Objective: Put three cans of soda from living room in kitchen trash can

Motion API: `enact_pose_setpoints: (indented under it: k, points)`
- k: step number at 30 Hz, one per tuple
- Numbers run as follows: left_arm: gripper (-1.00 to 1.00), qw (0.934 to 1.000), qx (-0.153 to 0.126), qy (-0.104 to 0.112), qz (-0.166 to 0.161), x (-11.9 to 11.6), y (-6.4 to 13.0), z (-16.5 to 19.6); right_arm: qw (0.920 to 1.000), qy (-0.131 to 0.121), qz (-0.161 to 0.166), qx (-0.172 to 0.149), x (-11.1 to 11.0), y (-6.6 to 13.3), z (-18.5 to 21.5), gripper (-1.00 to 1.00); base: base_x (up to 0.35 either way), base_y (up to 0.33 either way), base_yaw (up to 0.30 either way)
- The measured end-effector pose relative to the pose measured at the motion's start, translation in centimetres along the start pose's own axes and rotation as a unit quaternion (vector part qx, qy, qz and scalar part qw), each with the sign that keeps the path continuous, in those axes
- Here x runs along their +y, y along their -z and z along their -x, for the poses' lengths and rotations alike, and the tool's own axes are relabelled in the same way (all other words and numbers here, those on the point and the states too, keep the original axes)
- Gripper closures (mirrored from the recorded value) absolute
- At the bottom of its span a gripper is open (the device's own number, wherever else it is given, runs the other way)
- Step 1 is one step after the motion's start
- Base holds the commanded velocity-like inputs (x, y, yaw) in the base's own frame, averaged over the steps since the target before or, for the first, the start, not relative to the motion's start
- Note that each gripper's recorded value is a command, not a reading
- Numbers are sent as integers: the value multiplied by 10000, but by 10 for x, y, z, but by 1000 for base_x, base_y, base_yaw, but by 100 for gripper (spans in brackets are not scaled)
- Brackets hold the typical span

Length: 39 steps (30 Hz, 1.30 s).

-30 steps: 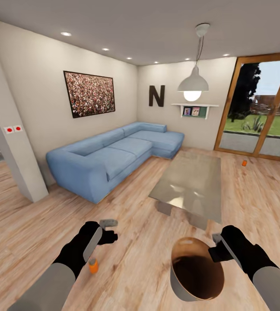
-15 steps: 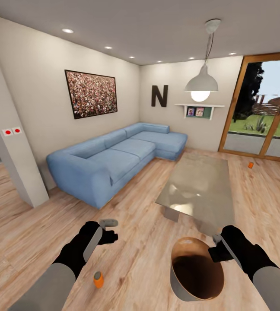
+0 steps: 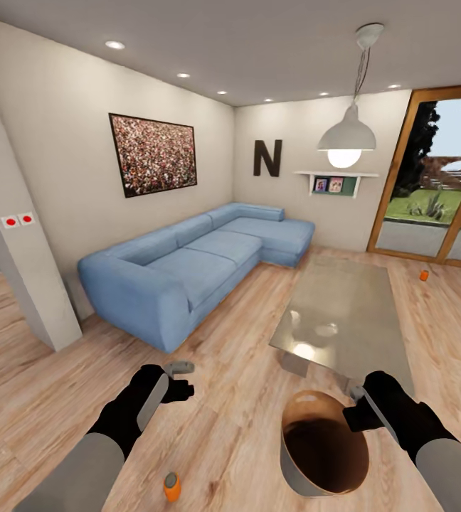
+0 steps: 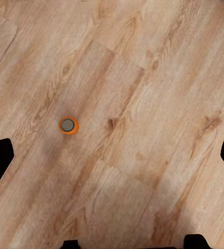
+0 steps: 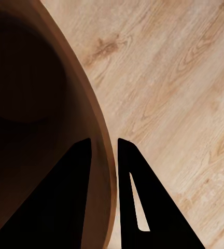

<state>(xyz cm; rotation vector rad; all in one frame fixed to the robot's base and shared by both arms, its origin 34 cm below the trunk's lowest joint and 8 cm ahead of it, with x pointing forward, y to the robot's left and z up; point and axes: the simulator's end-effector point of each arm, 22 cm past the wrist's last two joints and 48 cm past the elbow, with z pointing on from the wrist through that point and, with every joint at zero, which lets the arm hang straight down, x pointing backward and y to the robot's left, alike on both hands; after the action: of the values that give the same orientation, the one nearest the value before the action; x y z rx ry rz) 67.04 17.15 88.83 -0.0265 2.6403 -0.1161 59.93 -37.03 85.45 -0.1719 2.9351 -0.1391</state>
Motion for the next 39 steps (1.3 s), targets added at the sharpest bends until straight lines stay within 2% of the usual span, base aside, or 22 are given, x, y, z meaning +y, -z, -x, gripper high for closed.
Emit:
enact_pose_setpoints:
  k: [39]
  points:
    - [-100, 10000, -64, -5, -10, -2, 1, 3, 10000, -14, 44, -10, 2, 0, 1, 100, 252, 222, -8]
